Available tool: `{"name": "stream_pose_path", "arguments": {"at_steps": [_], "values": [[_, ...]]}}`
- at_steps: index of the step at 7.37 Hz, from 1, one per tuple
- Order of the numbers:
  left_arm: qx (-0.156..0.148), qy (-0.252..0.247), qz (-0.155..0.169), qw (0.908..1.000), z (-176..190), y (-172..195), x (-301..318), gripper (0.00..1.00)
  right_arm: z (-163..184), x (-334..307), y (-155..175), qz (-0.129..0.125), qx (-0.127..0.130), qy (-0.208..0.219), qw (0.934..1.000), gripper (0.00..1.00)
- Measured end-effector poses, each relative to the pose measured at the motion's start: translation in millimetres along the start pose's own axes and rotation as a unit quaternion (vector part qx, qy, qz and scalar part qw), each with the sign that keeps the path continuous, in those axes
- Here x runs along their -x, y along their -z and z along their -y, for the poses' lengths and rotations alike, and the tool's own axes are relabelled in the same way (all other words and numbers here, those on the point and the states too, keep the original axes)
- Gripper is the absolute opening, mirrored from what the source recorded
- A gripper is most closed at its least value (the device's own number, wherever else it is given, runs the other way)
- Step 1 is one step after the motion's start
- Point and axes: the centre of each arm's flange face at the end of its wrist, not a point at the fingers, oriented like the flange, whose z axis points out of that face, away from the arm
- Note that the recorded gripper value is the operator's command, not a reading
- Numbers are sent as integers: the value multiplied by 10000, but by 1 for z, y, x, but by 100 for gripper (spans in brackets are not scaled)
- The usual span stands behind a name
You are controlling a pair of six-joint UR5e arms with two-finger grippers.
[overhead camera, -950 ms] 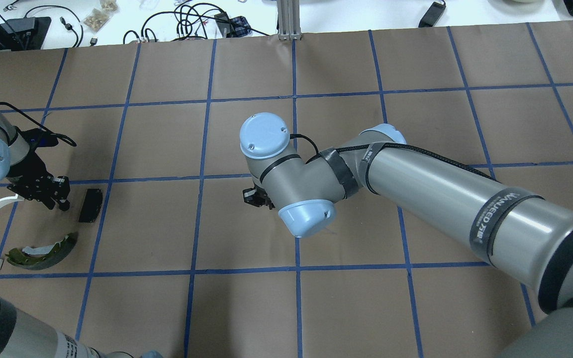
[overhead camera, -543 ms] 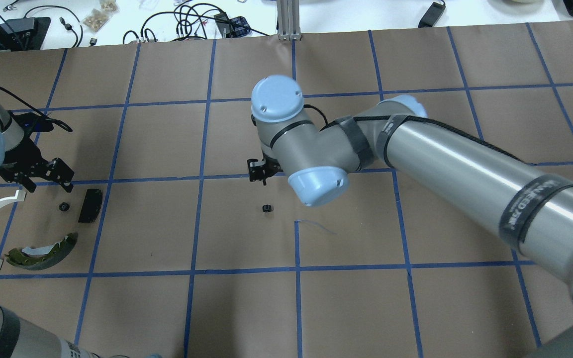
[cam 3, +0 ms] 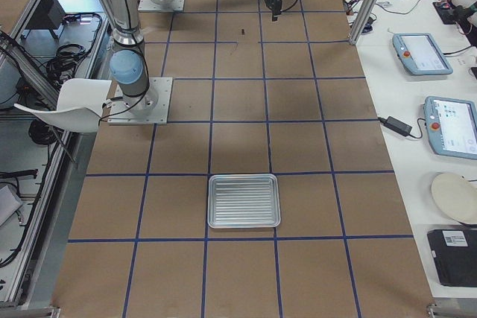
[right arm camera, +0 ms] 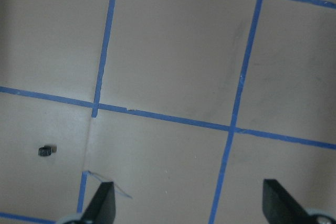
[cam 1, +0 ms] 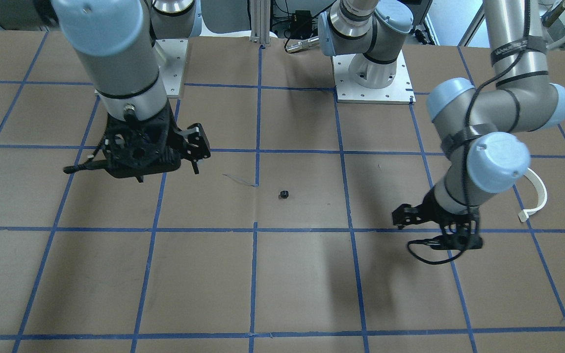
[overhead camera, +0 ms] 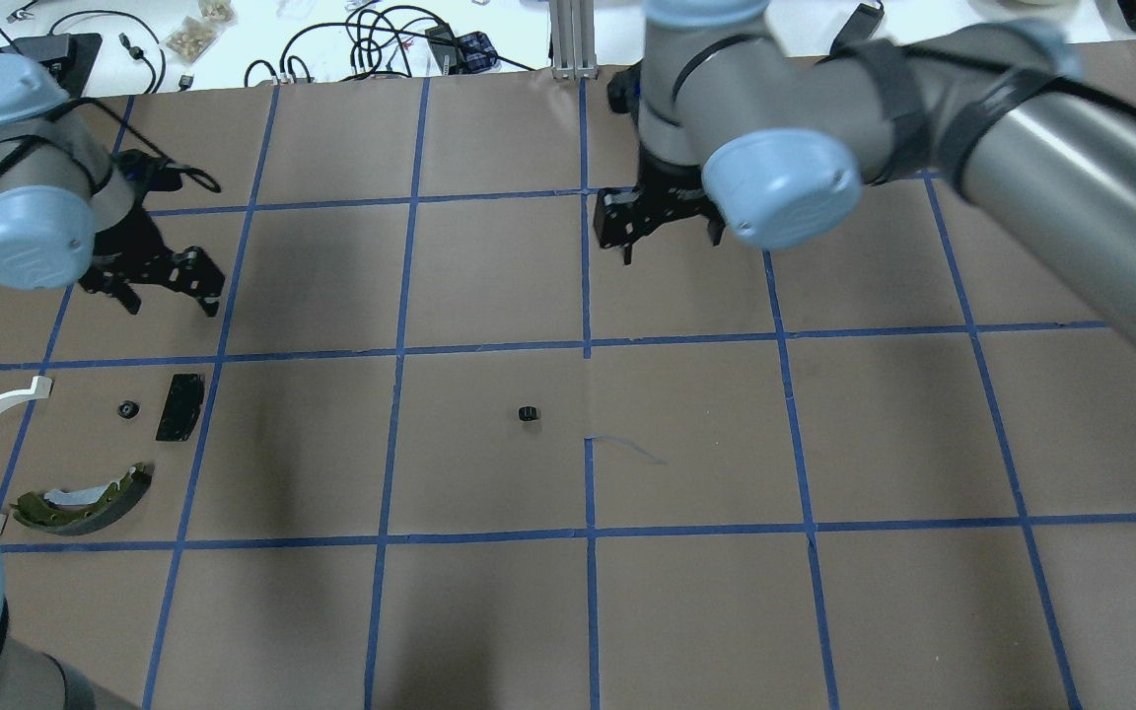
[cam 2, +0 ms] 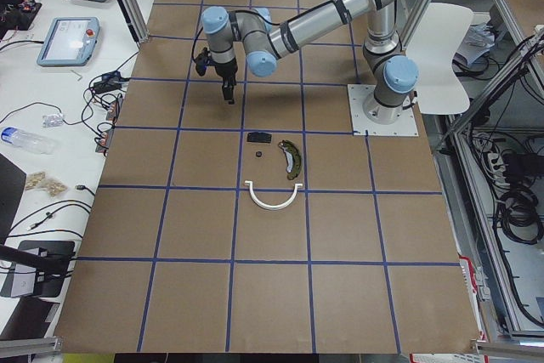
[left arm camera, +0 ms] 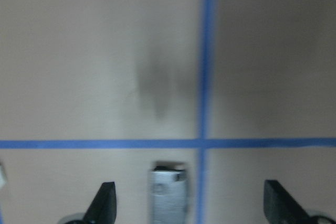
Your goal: Place bearing gear from tray to pile
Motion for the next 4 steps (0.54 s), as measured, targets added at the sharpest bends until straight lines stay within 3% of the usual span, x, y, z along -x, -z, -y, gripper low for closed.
{"name": "stream_pose_path", "arguments": {"at_steps": [1, 2, 4], "values": [[-11, -180, -122, 9998, -10, 1, -66, 100, -17, -11, 35, 6, -49, -89, 9999, 100], [38, -385, -158, 9991, -26, -3, -122, 100, -32, -19, 49, 11, -57, -187, 9998, 100], [183, -369, -232, 9989, -56, -16, -196, 100, -52, -47, 30, -32, 250, -797, 9965, 100]]}}
